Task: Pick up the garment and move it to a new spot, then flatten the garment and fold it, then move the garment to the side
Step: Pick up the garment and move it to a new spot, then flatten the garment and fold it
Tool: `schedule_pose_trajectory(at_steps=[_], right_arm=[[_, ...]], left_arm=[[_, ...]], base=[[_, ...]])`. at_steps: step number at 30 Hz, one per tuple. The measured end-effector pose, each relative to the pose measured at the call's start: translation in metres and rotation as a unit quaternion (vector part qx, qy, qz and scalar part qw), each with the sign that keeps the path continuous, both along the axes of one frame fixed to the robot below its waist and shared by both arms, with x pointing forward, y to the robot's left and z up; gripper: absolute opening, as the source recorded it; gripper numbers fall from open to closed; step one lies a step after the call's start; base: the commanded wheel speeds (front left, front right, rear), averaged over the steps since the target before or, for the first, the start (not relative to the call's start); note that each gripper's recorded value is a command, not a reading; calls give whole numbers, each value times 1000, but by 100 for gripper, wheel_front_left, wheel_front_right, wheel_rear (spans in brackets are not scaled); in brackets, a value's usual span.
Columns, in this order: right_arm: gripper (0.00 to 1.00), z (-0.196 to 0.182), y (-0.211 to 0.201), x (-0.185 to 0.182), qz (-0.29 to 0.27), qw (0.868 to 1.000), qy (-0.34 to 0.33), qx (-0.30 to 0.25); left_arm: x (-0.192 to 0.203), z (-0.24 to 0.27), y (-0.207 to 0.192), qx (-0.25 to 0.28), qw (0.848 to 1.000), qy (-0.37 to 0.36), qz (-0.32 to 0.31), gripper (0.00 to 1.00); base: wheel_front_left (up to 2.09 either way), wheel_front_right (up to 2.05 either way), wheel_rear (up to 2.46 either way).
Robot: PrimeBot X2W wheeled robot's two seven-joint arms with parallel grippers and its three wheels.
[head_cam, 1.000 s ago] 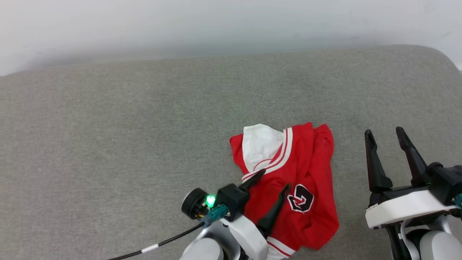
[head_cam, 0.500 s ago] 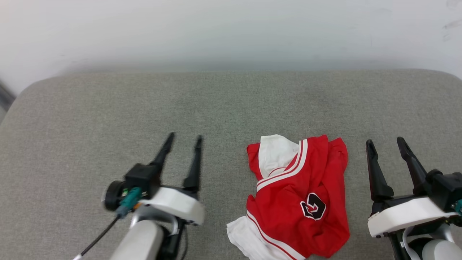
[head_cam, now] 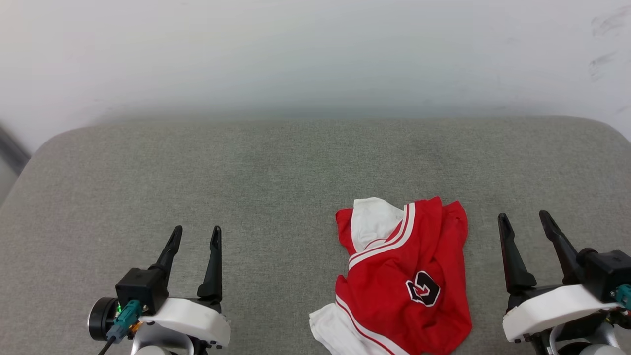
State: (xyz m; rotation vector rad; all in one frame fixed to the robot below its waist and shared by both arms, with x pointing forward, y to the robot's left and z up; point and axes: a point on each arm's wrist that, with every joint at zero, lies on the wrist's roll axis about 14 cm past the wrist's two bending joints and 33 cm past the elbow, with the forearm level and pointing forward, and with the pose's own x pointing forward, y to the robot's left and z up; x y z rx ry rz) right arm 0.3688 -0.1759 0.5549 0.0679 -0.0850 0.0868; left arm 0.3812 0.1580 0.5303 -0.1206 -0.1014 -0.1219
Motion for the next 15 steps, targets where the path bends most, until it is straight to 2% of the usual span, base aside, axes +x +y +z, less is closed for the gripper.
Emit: schedule_pose_trajectory(at_steps=[15], right_arm=[[100, -1, -5, -5, -7, 1000, 3, 0]], left_arm=[[-3, 6, -6, -1, 1000, -2, -5, 100]], base=[[0, 0, 0]])
